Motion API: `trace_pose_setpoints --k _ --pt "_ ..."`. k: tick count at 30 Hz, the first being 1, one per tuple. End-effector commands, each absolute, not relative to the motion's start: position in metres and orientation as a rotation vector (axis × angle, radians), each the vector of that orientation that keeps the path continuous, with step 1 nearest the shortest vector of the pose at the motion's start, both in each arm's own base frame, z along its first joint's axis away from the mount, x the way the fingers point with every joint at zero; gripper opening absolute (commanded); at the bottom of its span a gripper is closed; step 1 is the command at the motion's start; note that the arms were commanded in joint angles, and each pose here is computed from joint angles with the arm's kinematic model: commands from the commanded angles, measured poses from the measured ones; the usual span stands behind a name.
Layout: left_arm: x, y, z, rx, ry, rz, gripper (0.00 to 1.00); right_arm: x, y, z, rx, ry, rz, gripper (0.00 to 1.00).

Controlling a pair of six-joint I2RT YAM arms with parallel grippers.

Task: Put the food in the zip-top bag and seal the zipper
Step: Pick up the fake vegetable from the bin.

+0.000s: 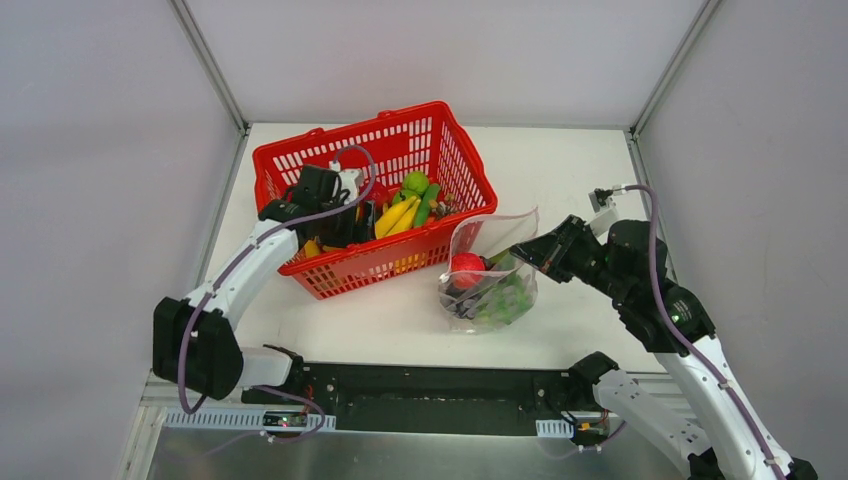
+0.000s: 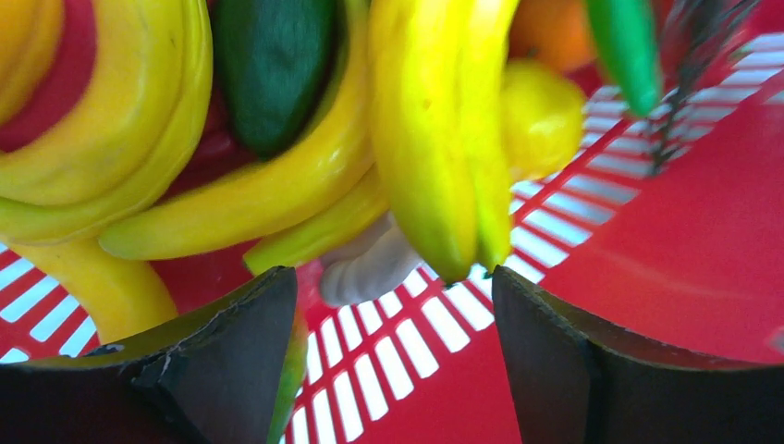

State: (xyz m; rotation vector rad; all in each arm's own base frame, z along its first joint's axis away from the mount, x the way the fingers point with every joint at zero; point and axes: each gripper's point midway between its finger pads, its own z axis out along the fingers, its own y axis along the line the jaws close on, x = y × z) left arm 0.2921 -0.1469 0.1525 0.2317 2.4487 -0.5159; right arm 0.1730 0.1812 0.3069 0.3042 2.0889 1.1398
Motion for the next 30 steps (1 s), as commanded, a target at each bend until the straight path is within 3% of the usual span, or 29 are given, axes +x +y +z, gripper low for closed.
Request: trace_pose_setpoints --k 1,16,23,30 --pt "0.261 -0.136 0.121 0.467 2.658 -0.455 0.77 0.174 0.187 0.325 0.27 2.023 1.201 0.05" --pt "0.233 -0.144 0.131 0.92 2.7 -0.627 0.65 0.174 0.188 0.322 0.26 2.037 1.197 0.05" --pt "0.223 -0.145 0.108 1.1 2.724 -0.703 0.61 0.175 0.19 0.32 0.258 2.049 1.201 0.05" --pt "0.223 -0.151 0.091 1.142 2.728 -0.726 0.51 0.175 0.189 0.317 0.268 2.054 1.193 0.05"
